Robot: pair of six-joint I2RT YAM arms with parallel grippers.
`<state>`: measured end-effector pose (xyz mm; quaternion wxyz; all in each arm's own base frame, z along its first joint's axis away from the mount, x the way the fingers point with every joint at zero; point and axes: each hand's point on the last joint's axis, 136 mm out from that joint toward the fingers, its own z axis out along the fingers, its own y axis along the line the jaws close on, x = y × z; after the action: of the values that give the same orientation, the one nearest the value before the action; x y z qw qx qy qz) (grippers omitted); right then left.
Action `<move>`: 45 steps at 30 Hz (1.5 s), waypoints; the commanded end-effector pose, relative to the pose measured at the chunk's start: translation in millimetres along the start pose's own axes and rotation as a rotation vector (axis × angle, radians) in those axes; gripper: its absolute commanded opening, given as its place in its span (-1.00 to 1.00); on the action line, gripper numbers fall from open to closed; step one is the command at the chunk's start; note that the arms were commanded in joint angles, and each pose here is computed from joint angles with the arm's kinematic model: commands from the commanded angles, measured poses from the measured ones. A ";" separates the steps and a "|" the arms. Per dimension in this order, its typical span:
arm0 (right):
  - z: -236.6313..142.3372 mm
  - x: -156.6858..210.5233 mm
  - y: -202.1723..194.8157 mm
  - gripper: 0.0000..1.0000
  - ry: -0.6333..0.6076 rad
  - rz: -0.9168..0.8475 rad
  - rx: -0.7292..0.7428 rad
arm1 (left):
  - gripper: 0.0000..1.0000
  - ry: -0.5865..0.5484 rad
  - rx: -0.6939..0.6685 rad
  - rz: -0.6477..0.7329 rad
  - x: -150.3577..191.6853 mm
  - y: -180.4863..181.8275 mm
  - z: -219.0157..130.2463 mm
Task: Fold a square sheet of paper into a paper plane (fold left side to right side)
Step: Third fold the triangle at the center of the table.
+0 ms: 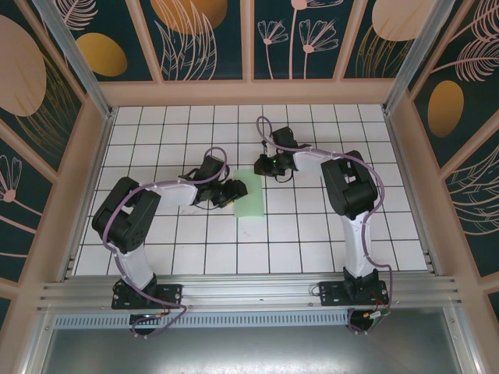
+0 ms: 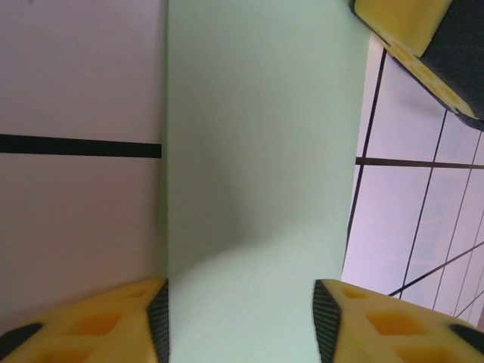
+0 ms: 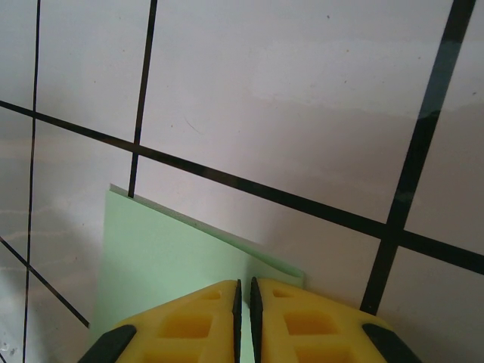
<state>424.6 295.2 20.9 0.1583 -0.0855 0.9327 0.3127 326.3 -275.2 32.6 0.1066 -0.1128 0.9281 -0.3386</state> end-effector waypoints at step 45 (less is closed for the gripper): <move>-104.7 156.0 94.1 0.75 -0.327 -0.843 0.112 | -1.00 0.004 0.204 -0.240 11.0 -30.6 -22.3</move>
<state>221.2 297.1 105.6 0.4030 -0.3815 0.8009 0.2251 315.7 -283.9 57.6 0.0736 -0.2157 0.8745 -0.4281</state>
